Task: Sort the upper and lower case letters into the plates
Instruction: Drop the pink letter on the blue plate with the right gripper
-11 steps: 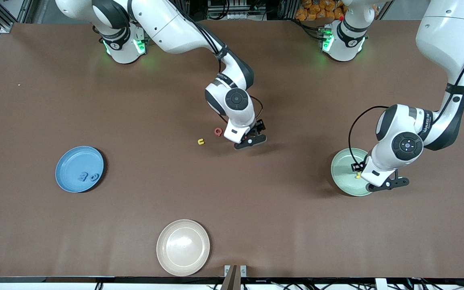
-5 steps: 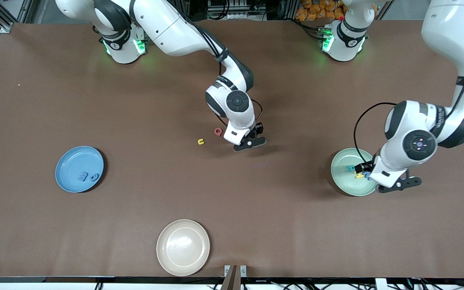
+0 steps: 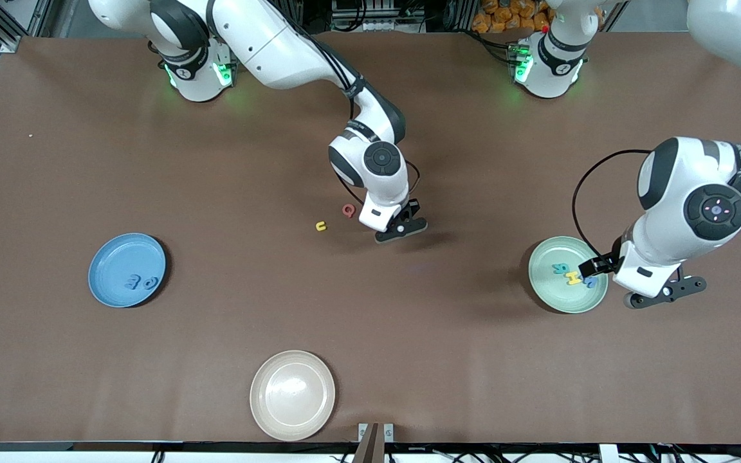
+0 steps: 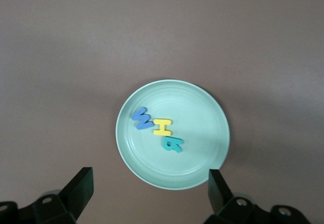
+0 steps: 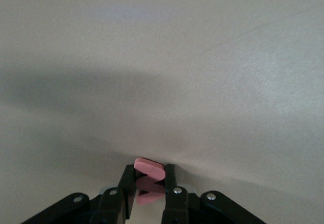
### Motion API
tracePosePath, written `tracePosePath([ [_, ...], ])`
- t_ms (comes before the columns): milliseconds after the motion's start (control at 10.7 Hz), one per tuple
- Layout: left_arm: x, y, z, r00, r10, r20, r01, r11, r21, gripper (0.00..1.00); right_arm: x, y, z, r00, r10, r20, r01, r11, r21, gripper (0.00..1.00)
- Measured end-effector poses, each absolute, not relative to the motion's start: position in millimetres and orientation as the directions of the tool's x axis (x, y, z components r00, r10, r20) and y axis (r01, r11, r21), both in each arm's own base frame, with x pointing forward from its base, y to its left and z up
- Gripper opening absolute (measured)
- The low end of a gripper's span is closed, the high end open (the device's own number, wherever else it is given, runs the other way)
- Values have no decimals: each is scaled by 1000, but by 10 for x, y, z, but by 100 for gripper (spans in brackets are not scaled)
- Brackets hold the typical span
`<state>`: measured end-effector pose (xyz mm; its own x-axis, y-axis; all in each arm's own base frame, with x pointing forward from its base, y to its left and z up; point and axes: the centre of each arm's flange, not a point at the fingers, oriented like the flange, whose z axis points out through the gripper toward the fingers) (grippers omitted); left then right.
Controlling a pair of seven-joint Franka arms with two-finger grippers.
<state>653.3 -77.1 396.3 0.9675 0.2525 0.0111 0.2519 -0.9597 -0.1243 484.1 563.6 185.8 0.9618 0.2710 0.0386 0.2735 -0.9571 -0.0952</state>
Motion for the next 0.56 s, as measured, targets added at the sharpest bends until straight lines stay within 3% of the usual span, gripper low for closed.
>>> tracePosePath([
  [561, 6388, -1507, 4875, 995, 93, 46, 96, -993, -70, 100, 5779, 4649, 2562, 978, 208, 3, 208, -977, -53, 27],
])
